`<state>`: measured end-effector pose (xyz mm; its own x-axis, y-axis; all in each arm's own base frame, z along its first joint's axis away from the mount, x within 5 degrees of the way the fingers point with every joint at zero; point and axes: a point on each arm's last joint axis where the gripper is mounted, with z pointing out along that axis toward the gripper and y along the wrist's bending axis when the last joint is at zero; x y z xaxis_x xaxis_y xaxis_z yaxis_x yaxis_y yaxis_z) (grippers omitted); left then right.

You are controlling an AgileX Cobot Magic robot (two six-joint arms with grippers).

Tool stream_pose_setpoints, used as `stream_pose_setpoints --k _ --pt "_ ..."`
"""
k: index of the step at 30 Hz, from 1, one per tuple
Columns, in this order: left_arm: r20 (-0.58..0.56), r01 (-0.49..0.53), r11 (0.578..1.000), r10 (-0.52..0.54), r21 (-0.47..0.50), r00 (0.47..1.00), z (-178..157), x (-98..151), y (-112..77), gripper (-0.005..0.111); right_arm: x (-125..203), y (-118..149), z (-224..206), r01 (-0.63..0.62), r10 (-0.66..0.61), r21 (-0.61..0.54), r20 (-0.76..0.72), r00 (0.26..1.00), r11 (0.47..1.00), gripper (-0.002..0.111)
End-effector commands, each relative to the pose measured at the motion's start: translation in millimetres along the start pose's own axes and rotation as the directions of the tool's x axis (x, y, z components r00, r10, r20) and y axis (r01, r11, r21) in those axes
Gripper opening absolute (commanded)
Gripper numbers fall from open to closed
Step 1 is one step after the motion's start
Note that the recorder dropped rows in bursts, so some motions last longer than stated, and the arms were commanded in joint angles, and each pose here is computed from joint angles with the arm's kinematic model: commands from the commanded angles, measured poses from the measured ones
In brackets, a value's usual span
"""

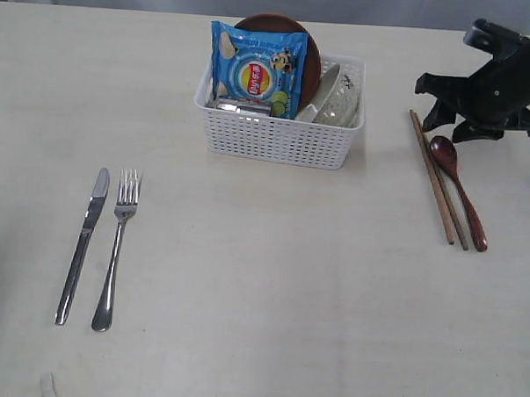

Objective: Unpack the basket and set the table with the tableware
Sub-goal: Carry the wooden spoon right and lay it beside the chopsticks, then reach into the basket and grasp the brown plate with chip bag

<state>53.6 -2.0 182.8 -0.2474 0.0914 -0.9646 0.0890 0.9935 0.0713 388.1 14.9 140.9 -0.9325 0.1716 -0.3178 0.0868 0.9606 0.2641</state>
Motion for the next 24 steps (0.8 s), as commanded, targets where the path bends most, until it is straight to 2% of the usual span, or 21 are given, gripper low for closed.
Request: stream_pose_setpoints --k 1,8,14,17,20,22,24 --pt "0.0 0.003 1.0 -0.003 0.006 1.0 0.1 0.6 -0.4 0.0 -13.9 13.9 -44.2 0.029 -0.023 -0.05 0.113 0.993 0.998 0.048" --pt "0.0 0.003 1.0 -0.003 0.006 1.0 0.1 0.6 -0.4 0.0 -25.6 63.5 -111.1 0.17 -0.119 -0.217 0.229 0.966 0.961 0.048" --pt "0.0 0.003 1.0 -0.003 0.006 1.0 0.1 0.6 -0.4 0.0 -12.5 119.4 -115.5 0.343 -0.281 -0.262 0.246 0.928 0.902 0.048" --pt "0.0 0.003 1.0 -0.003 0.006 1.0 0.1 0.6 -0.4 0.0 -5.3 141.9 -112.9 0.497 -0.424 -0.224 0.305 0.853 0.839 0.048" --pt "0.0 0.003 1.0 -0.003 0.006 1.0 0.1 0.6 -0.4 0.0 -0.4 157.3 -112.0 0.648 -0.564 -0.167 0.364 0.741 0.743 0.048" --pt "0.0 0.003 1.0 -0.003 0.006 1.0 0.1 0.6 -0.4 0.0 -0.4 161.0 -112.2 0.708 -0.619 -0.13 0.393 0.68 0.694 0.048" --pt "0.0 0.003 1.0 -0.003 0.006 1.0 0.1 0.6 -0.4 0.0 -1.7 164.4 -113.3 0.721 -0.62 -0.124 0.426 0.659 0.682 0.048"
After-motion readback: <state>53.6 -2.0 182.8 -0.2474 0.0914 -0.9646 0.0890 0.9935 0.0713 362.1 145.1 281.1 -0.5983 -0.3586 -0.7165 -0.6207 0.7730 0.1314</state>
